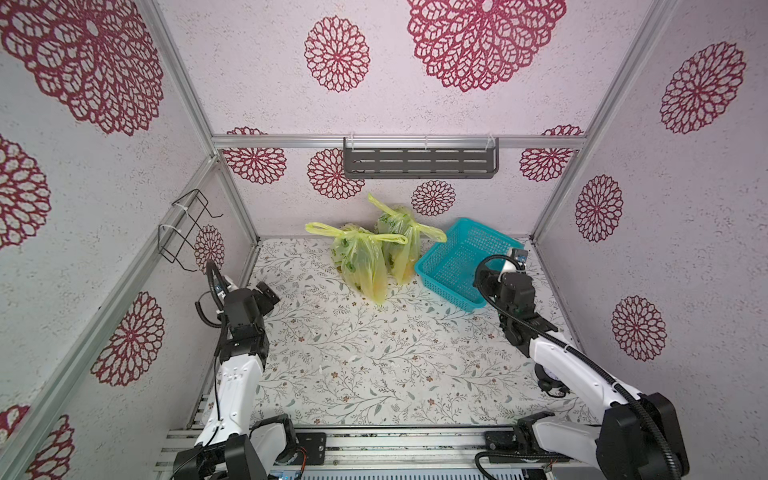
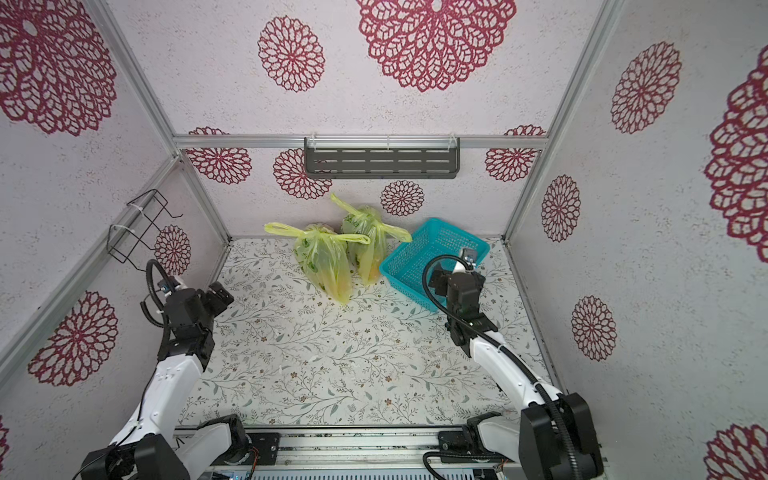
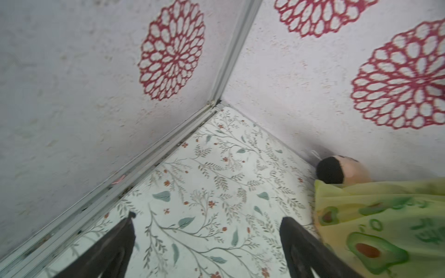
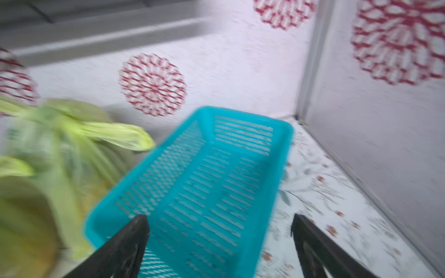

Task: Place the pineapple into a plastic bag & tie a knot
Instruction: Reset both arms

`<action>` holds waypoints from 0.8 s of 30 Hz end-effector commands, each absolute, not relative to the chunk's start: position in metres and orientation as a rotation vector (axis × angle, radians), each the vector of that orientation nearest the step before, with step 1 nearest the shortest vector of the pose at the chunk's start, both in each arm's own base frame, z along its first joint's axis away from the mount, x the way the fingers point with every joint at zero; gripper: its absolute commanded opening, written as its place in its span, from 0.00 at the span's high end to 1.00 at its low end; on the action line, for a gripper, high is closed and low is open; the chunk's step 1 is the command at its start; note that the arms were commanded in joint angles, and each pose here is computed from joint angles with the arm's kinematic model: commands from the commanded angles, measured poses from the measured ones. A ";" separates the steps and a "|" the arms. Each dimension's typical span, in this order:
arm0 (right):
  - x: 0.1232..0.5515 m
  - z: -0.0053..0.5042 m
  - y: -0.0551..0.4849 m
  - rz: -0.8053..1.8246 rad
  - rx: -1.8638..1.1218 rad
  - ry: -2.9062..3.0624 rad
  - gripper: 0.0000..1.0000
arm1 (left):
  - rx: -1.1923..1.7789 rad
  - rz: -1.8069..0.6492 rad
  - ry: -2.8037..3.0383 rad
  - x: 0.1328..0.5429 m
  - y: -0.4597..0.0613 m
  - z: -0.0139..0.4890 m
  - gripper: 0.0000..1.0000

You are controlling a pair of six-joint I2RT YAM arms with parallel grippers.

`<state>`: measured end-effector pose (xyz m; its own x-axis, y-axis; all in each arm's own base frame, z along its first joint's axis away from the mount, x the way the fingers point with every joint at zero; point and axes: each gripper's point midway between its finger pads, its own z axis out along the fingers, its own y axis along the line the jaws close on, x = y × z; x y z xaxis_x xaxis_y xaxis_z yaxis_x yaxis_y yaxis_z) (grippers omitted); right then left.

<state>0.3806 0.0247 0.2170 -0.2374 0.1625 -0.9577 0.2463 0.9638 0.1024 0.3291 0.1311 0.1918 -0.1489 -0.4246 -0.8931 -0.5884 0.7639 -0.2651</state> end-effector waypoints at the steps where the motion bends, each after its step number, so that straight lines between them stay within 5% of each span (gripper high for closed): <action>1: 0.358 0.223 -0.028 -0.269 0.449 1.705 0.04 | -0.835 0.296 1.610 0.320 0.152 0.209 0.03; 10: 0.332 0.153 -0.060 -0.350 0.421 1.721 0.03 | -0.672 0.298 1.762 0.348 0.141 0.163 0.03; 24: 0.357 0.129 -0.039 -0.218 0.248 1.674 0.03 | -0.452 0.211 1.792 0.379 0.109 0.143 0.03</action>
